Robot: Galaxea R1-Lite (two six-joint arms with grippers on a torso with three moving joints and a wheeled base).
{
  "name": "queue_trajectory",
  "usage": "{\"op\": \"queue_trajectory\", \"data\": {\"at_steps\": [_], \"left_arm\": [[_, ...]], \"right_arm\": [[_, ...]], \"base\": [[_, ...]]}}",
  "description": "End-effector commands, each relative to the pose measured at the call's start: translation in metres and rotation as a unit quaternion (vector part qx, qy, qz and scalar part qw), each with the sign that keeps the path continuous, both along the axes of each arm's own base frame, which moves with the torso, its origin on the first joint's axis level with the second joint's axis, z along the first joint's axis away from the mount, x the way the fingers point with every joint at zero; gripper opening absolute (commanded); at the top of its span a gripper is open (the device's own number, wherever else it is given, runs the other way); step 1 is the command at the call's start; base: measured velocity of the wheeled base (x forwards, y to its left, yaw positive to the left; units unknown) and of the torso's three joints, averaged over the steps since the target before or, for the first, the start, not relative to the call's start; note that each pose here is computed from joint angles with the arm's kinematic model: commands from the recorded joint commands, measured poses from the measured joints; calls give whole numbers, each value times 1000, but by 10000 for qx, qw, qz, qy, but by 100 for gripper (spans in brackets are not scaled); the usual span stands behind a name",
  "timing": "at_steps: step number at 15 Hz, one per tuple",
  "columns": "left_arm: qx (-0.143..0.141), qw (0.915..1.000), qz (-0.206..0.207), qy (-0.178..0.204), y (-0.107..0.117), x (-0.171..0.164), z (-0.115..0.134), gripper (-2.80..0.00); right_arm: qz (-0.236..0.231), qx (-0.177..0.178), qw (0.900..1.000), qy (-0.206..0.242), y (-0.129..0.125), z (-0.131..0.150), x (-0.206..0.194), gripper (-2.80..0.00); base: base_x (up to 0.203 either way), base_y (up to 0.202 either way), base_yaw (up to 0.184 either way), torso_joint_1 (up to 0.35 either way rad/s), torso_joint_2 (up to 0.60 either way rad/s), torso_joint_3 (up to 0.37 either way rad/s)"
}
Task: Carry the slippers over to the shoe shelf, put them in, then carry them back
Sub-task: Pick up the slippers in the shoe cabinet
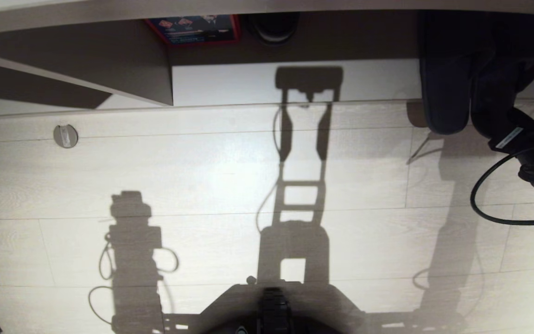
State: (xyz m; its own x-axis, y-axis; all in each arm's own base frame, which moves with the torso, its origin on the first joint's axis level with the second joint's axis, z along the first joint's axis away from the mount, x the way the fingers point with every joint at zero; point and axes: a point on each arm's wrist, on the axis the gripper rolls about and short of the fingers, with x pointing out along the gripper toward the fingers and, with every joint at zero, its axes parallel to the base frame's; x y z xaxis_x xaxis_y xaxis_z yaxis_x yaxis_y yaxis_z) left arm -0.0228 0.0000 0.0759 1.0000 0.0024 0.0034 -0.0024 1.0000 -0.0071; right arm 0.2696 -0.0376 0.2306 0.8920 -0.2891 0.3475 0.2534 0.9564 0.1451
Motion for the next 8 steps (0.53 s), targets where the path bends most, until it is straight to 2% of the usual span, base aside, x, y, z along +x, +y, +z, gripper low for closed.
{"op": "queue_trajectory", "data": {"at_steps": [1,4,5,8], "left_arm": [[-3,10000,3,-6,0,0,0,-280],[-3,10000,3,-6,0,0,0,-280],[-3,10000,3,-6,0,0,0,-280],[-3,10000,3,-6,0,0,0,-280]], "right_arm": [[-4,-7,10000,-63,0,2,1,-280],[1,-21,9999,-101,-1,4,4,-280],[0,-30,10000,-78,-1,3,6,0],[4,-19,9999,-118,-1,5,7,0]], "base": [[0,0,0,0,0,0],[0,0,0,0,0,0],[0,0,0,0,0,0],[0,0,0,0,0,0]]}}
